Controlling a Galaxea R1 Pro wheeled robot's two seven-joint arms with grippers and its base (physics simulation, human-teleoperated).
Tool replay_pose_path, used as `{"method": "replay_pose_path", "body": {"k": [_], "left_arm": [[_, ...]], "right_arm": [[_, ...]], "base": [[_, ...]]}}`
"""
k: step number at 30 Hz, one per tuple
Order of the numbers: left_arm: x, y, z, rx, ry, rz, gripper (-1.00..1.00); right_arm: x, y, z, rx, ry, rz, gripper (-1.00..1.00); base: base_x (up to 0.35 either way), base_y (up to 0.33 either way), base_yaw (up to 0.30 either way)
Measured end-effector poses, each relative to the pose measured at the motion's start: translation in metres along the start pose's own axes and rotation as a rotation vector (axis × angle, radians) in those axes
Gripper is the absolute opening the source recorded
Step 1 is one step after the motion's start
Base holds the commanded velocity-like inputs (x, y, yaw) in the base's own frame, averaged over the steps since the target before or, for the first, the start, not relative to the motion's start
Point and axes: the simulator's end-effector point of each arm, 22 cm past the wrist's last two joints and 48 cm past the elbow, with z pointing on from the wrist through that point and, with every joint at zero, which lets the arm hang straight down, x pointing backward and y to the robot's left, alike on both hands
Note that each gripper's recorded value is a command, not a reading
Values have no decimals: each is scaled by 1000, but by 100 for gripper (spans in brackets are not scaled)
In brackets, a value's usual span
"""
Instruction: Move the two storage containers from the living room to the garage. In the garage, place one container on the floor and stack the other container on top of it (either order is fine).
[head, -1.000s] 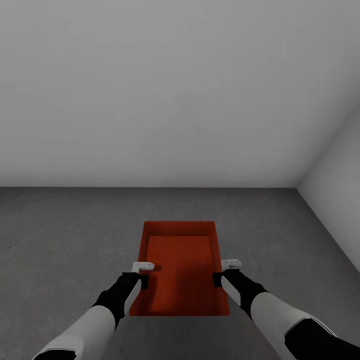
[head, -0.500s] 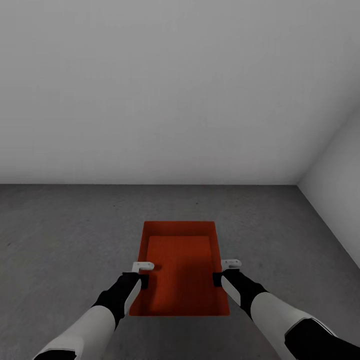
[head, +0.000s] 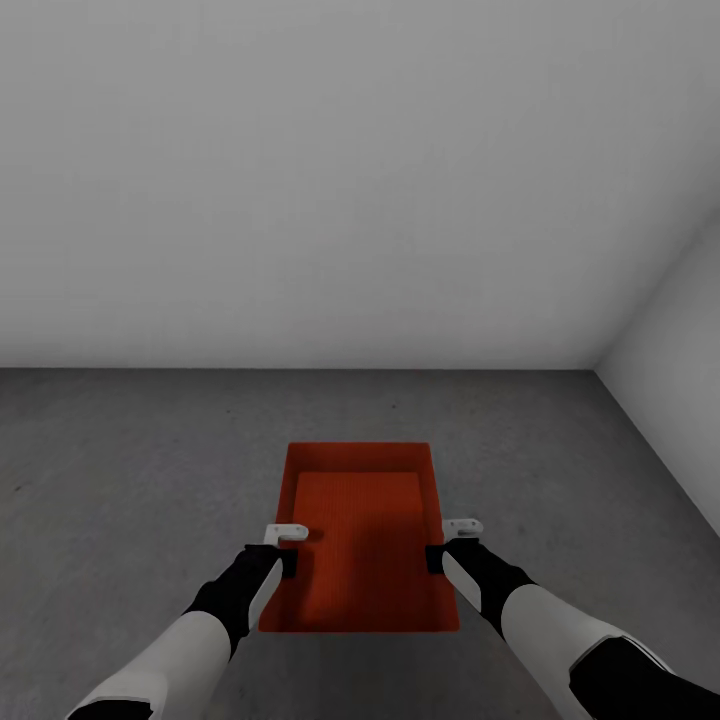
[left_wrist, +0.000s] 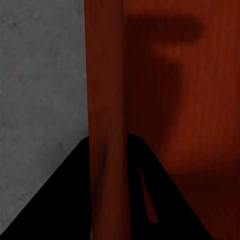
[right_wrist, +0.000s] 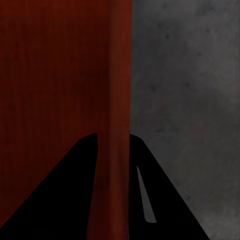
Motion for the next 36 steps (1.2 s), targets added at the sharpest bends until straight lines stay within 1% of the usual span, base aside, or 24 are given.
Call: {"method": "replay_pose_path", "body": {"k": [9, 23, 36], "left_arm": [[5, 0, 4, 0, 11, 2, -100], [27, -3, 38, 0, 33, 3, -100], [31, -4, 41, 0, 41, 4, -100]], "right_arm": [[5, 1, 5, -1, 12, 0, -100], [27, 3, 38, 0, 34, -1, -100], [31, 3, 41, -1, 41, -2, -100]], "base": [[0, 0, 0], [0, 0, 0], [0, 0, 0]]}}
